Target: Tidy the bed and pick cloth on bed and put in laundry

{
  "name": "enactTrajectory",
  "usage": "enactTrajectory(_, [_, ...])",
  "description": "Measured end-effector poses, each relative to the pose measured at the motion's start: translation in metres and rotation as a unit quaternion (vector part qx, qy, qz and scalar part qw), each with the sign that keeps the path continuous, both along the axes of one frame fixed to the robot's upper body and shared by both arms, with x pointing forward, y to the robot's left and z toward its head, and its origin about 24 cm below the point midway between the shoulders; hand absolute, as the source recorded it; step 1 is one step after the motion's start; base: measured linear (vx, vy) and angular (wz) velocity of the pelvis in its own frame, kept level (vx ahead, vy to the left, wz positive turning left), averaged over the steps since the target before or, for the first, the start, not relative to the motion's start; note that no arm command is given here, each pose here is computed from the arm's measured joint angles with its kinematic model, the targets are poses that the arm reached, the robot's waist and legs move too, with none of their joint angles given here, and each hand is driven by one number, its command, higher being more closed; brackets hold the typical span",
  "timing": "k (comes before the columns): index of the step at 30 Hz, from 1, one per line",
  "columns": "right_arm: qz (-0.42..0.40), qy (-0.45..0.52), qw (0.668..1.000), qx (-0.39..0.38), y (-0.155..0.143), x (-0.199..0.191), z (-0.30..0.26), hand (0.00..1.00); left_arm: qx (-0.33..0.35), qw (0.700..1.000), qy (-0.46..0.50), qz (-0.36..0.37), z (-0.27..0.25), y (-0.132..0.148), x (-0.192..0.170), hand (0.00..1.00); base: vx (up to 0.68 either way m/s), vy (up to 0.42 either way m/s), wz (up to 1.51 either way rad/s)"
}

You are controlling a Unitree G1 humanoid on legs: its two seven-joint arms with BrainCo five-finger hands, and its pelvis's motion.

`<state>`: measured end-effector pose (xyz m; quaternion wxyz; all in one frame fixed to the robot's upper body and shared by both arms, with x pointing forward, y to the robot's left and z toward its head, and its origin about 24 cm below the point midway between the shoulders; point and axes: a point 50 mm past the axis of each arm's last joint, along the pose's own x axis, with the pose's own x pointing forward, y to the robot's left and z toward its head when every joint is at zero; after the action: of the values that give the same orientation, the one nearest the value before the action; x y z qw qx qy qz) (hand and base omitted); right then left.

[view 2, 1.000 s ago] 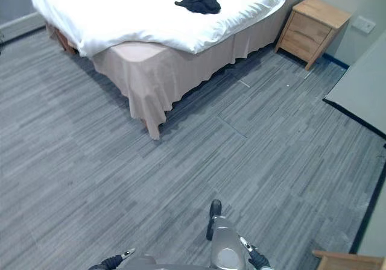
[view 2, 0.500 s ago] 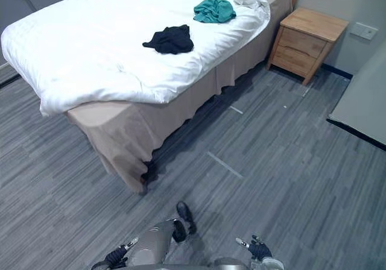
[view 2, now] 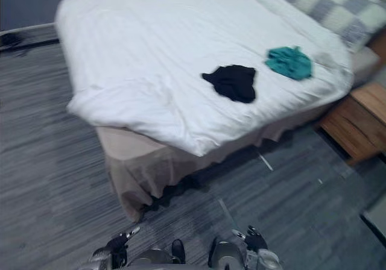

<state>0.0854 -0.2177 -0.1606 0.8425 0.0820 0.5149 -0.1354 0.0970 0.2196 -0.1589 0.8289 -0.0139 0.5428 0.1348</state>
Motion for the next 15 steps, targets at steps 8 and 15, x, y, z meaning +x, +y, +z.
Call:
enactTrajectory(8, [0.017, 0.012, 1.000, 0.012, -0.013, 0.003, 0.003, 0.00, 0.102, 0.983, -0.140, 0.065, 0.024, 0.018, 0.013, 0.00, 0.31, -0.190, 0.35])
enactTrajectory(15, [-0.039, 0.010, 0.999, -0.016, -0.040, -0.006, 0.008, 0.00, 0.283, 0.782, -0.555, 0.024, 0.212, 0.068, 0.131, 0.00, 0.02, -0.032, 0.51])
